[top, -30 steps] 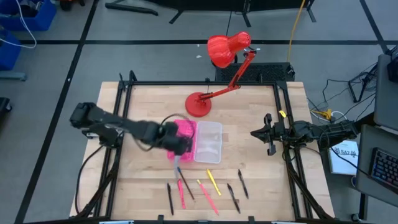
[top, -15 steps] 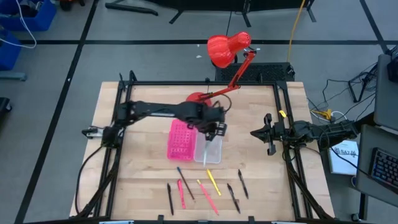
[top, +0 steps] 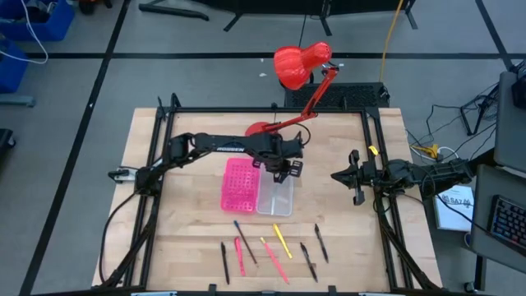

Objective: Pick & place school supplies into a supply box
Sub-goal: Put the scissors into the supply box

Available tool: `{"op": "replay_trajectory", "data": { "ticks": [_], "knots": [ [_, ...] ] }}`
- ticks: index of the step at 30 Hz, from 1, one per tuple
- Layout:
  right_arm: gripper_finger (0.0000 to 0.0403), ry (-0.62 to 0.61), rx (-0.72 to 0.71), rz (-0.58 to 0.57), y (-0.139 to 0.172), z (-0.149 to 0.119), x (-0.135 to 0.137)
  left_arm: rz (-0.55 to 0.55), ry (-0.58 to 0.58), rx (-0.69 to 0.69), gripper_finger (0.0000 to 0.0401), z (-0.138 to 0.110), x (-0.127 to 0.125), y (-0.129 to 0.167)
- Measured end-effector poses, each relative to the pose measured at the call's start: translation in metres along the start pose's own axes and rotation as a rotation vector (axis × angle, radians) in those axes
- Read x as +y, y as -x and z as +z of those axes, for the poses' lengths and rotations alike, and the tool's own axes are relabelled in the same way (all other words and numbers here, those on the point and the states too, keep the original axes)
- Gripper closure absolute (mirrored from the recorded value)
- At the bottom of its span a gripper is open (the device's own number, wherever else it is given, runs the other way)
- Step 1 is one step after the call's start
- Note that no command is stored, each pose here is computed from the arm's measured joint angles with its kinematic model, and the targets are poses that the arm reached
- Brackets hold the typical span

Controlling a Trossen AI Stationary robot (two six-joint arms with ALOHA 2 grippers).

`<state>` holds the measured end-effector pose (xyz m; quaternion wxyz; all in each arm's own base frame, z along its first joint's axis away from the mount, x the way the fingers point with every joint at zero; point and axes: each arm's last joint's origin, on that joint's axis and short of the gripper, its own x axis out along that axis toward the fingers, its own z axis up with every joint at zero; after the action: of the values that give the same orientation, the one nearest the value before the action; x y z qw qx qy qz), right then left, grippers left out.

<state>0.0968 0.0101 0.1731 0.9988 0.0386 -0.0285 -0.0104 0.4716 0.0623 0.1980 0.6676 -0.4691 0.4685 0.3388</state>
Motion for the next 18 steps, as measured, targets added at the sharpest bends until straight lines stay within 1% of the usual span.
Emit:
{"op": "replay_trajectory", "data": {
  "ticks": [6, 13, 18],
  "knots": [
    [0.0403, 0.000, 0.000, 0.000, 0.0000, 0.0000, 0.0000, 0.013, 0.001, -0.007, 0.0342, 0.0055, 0.0038, 0.0015],
    [0.0403, -0.023, 0.000, 0.000, 0.0000, 0.0000, 0.0000, 0.035, 0.001, -0.038, 0.0342, 0.0059, 0.0044, -0.0018],
    [0.0403, -0.025, 0.000, 0.001, 0.0000, 0.0000, 0.0000, 0.077, -0.003, -0.070, 0.0342, 0.0023, 0.0060, -0.0042]
  ]
}}
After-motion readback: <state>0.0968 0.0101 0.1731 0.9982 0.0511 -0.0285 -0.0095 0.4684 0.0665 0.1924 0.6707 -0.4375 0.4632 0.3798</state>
